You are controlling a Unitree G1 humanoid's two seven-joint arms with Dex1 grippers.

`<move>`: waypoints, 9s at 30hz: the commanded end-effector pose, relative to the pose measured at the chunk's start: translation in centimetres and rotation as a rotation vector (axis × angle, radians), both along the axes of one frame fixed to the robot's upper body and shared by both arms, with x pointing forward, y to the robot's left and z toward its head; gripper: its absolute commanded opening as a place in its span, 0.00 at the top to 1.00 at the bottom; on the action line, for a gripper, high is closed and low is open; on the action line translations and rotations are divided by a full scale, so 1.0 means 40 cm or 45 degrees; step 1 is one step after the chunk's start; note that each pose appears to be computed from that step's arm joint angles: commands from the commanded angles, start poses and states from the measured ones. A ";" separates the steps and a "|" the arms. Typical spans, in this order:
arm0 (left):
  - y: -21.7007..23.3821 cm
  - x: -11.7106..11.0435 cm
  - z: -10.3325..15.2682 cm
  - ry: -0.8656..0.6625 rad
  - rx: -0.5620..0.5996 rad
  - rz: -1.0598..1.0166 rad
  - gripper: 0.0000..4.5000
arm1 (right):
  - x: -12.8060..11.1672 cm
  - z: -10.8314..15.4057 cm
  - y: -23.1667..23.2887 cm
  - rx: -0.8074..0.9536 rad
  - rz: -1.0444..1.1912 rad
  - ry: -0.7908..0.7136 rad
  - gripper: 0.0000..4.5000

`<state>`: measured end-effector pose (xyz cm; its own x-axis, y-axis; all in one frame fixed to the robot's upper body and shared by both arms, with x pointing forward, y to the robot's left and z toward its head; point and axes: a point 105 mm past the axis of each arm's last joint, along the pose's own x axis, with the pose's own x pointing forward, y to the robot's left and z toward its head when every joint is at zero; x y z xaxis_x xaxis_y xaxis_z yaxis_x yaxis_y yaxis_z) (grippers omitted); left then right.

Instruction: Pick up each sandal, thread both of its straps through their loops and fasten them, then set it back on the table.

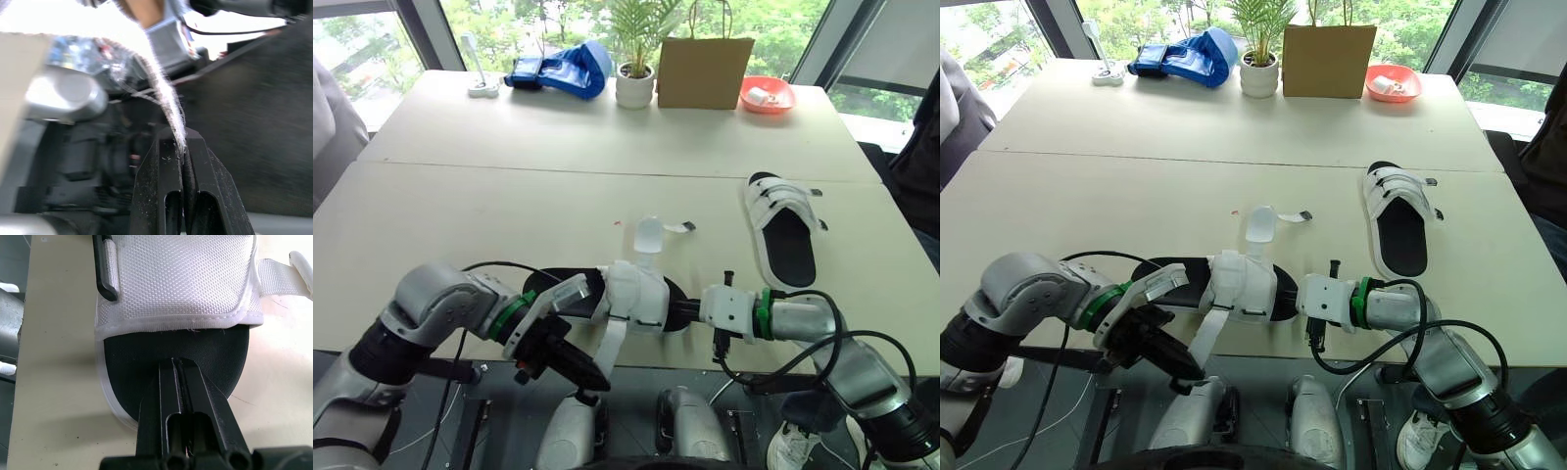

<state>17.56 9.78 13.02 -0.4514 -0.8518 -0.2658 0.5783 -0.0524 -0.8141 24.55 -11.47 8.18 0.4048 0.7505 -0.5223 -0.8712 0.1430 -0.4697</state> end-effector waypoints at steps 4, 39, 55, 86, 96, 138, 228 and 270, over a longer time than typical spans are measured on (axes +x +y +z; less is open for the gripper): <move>-0.040 0.041 0.131 0.008 -0.237 -0.007 0.99 | -0.020 -0.074 -0.009 -0.080 -0.003 0.122 1.00; -0.044 0.438 0.209 -0.960 -0.130 0.284 0.27 | -0.002 -0.063 -0.021 -0.088 -0.032 0.088 1.00; -0.158 0.482 0.119 -0.891 -0.003 0.067 0.27 | -0.003 -0.063 -0.015 -0.083 -0.056 0.080 1.00; -0.219 0.517 0.185 -0.859 -0.211 0.300 1.00 | -0.025 -0.083 -0.021 -0.125 -0.031 0.070 1.00; -0.191 0.527 0.083 -0.878 0.037 0.286 1.00 | -0.025 -0.080 -0.021 -0.124 -0.037 0.054 1.00; -0.024 0.490 0.204 -0.905 -0.076 0.232 0.40 | -0.090 0.204 -0.035 0.392 -0.198 0.024 0.62; -0.040 0.513 0.114 -0.549 0.034 0.695 0.00 | 0.063 -0.002 -0.007 0.120 -0.110 0.208 0.99; -0.219 0.573 0.199 -0.340 -0.252 0.877 1.00 | 0.113 0.025 -0.034 0.164 -0.331 0.053 1.00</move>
